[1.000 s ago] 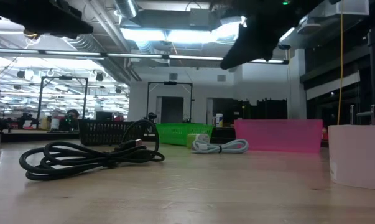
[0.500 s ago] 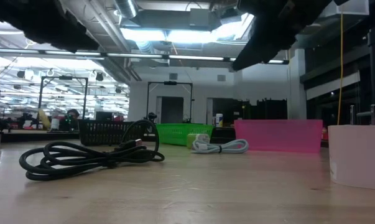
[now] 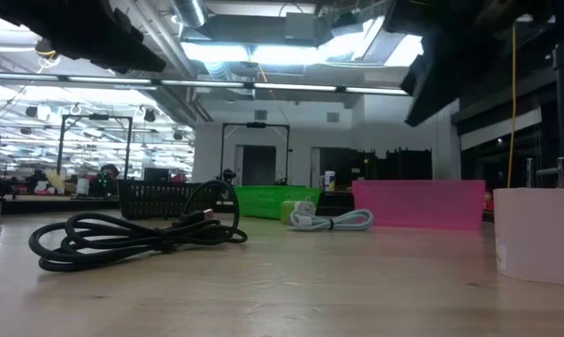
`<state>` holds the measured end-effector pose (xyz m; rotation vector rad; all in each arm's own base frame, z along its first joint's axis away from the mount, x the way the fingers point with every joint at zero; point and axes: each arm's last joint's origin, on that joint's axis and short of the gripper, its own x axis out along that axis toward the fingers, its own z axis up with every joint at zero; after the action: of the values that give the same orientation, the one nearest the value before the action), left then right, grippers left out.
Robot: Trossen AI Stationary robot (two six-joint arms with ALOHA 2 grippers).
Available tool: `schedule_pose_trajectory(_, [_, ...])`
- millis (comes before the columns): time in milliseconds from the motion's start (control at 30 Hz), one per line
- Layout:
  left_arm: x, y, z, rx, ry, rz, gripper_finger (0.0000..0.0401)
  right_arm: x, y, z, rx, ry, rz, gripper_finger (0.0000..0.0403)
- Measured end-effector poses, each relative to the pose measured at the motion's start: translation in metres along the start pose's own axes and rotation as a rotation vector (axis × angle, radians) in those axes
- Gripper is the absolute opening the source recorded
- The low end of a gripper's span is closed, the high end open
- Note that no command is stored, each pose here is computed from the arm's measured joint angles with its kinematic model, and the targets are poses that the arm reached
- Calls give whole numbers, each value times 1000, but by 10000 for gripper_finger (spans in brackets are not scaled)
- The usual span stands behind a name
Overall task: Pick and place items into bin
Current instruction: Put the pink charger adapter into the black bin
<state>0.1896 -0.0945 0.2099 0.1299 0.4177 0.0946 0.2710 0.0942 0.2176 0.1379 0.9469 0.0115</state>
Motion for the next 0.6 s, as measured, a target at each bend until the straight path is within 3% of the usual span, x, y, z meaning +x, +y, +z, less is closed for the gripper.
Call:
schedule_pose_trajectory(333, [0, 0, 6, -35, -57, 36, 2, -29, 43, 9, 12, 40, 59, 0])
schedule_pose_trajectory(600, [0, 2, 7, -40, -69, 92, 2, -28, 80, 8, 56, 132, 11, 0])
